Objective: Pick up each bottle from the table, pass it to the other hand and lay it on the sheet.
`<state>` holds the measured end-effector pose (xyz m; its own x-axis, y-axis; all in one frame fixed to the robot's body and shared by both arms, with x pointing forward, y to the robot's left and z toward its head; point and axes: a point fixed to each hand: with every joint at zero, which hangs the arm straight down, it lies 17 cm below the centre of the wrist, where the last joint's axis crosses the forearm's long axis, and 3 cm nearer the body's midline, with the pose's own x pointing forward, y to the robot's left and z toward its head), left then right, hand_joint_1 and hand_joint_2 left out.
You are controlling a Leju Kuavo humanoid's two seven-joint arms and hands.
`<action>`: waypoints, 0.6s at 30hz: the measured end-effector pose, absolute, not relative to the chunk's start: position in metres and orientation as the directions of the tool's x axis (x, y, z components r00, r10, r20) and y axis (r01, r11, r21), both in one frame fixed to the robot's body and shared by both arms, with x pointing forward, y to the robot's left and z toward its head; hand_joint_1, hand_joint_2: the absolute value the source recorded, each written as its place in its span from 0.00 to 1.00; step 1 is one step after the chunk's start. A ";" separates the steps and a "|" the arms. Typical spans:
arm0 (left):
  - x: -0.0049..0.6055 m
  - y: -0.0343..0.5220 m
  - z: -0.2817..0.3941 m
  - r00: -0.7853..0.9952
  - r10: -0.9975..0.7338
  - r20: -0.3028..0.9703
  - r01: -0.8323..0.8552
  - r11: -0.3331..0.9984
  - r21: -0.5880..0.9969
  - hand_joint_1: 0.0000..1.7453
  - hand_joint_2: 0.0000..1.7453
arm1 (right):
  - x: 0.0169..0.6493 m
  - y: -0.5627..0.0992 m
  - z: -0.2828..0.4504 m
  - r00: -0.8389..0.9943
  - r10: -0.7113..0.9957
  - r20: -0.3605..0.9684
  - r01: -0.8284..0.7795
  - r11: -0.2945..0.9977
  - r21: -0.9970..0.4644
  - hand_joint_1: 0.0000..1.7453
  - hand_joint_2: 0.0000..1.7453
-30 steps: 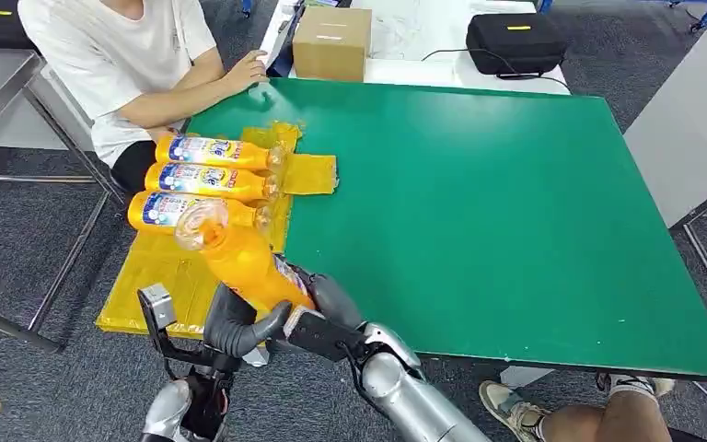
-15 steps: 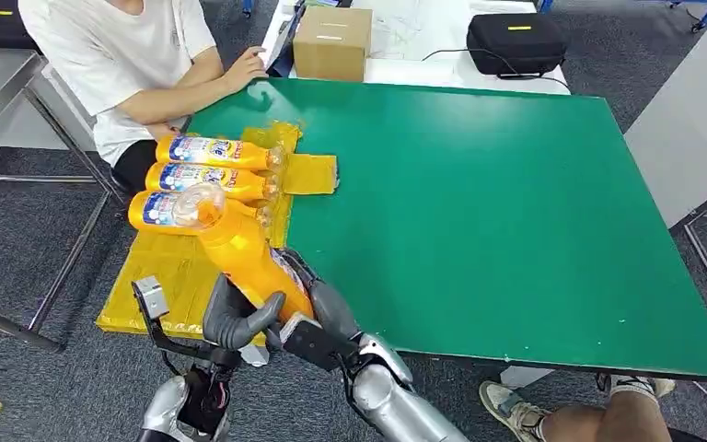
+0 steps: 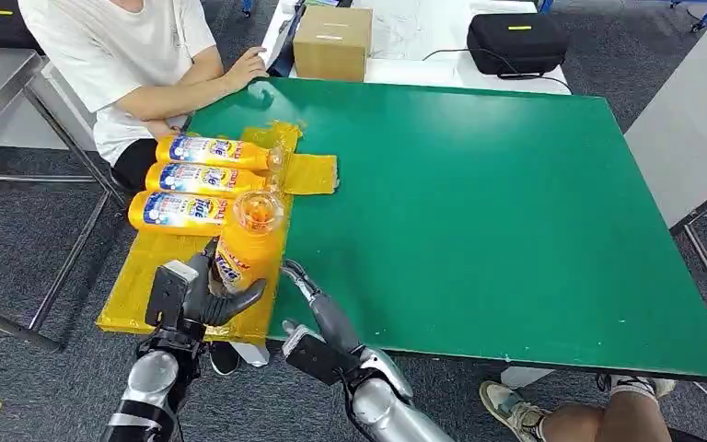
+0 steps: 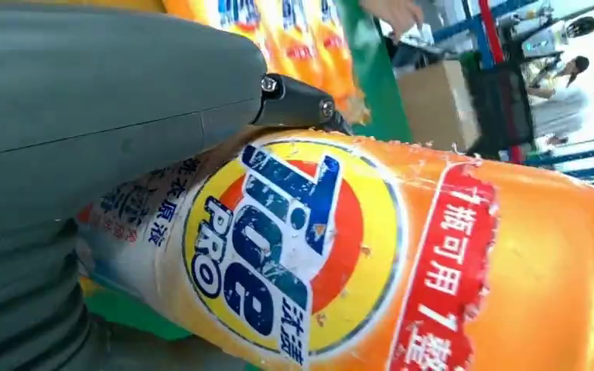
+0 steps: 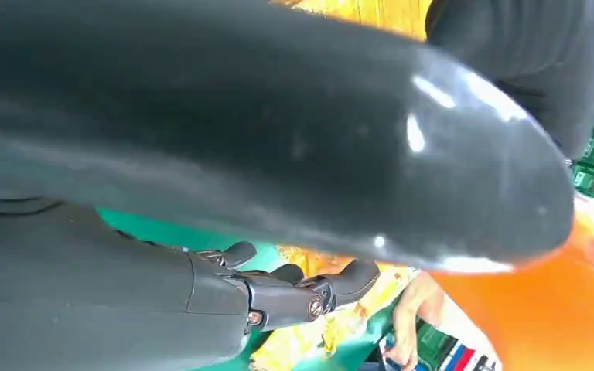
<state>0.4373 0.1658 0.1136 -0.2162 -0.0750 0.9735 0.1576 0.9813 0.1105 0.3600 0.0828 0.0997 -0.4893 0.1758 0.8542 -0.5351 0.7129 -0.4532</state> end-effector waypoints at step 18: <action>0.459 0.311 0.014 -0.073 -0.898 0.434 0.078 0.428 0.900 1.00 1.00 | 0.367 0.062 0.096 -0.452 0.156 0.878 -0.527 0.748 -0.404 0.00 0.00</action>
